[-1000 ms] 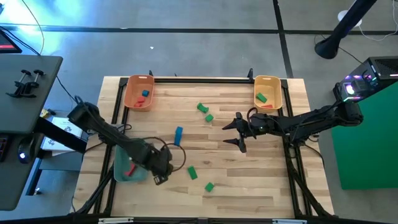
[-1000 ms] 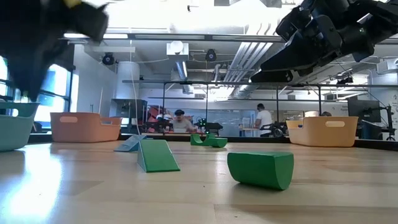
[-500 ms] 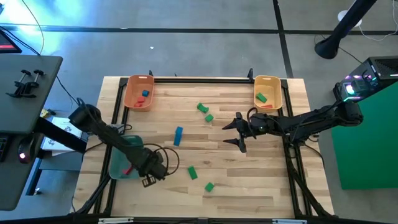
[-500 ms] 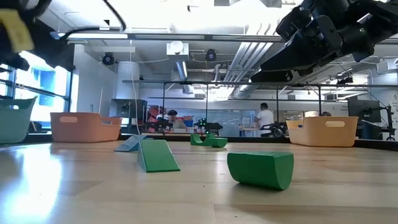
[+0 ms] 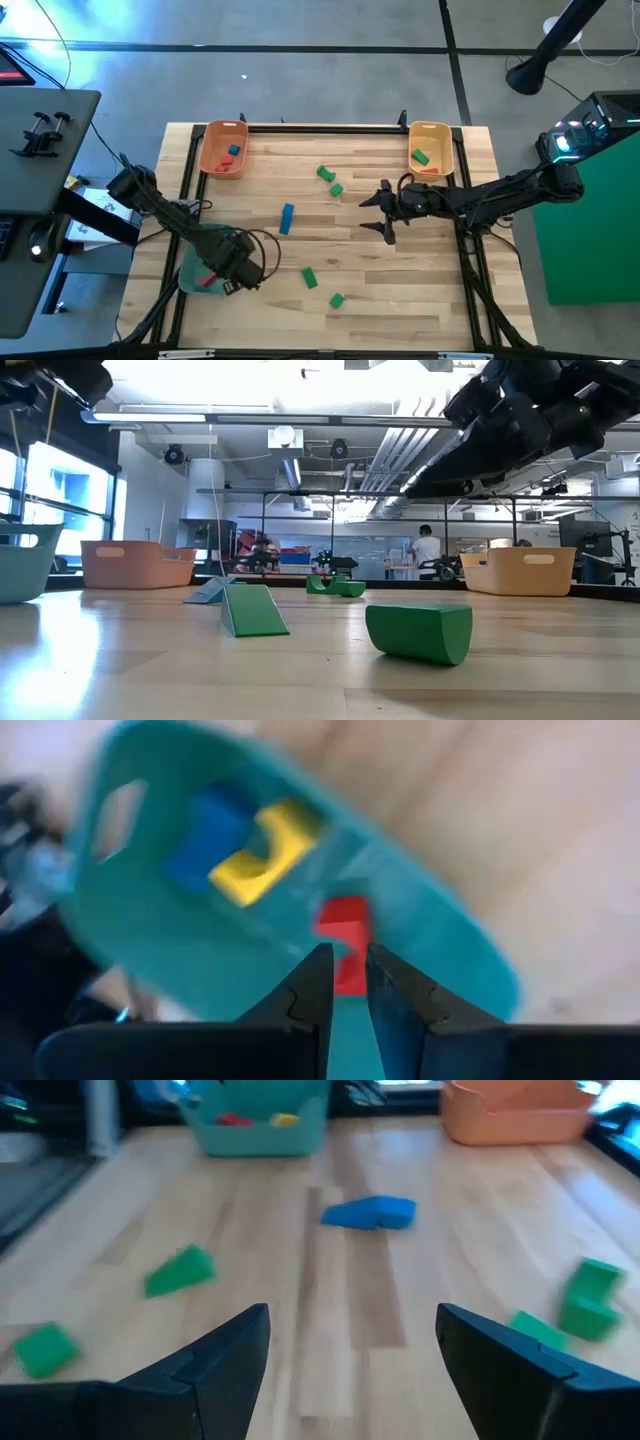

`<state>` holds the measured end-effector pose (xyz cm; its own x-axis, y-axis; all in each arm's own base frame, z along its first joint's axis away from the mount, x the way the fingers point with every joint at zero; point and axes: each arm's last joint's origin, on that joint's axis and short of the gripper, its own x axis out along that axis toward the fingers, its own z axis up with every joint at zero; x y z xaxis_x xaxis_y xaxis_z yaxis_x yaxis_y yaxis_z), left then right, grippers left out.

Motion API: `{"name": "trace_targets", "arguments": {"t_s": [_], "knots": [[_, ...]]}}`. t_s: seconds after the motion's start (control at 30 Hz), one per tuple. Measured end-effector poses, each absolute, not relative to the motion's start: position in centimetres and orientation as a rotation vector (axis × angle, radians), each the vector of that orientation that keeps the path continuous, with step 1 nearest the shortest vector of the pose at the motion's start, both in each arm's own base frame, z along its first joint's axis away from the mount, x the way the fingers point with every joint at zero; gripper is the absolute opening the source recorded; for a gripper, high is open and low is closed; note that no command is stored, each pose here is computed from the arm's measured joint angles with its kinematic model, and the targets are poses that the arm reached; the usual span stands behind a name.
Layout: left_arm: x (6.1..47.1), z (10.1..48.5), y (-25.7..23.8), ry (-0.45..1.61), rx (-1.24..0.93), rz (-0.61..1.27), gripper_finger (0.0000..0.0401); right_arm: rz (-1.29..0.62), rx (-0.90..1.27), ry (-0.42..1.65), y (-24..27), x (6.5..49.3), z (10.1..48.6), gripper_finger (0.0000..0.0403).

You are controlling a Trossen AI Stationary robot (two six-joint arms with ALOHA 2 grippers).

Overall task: Sort blocks by size
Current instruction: Put the green half circle block into the orange bin

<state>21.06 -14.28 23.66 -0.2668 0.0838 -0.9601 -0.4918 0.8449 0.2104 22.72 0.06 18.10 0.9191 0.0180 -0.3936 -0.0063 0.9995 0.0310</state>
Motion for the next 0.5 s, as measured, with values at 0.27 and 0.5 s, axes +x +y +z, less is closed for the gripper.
{"name": "trace_targets", "arguments": {"t_s": [0.27,0.5], "knots": [[22.2,24.4,-10.9,1.062,-0.339,1.192,0.0048,-0.258,0.07,0.418,-1.5,22.5,17.9,0.0281],[25.7,24.6,-8.1,0.719,-0.182,1.134,0.0067,-0.256,-0.009,0.44,-2.2,22.4,17.8,0.0281]]}}
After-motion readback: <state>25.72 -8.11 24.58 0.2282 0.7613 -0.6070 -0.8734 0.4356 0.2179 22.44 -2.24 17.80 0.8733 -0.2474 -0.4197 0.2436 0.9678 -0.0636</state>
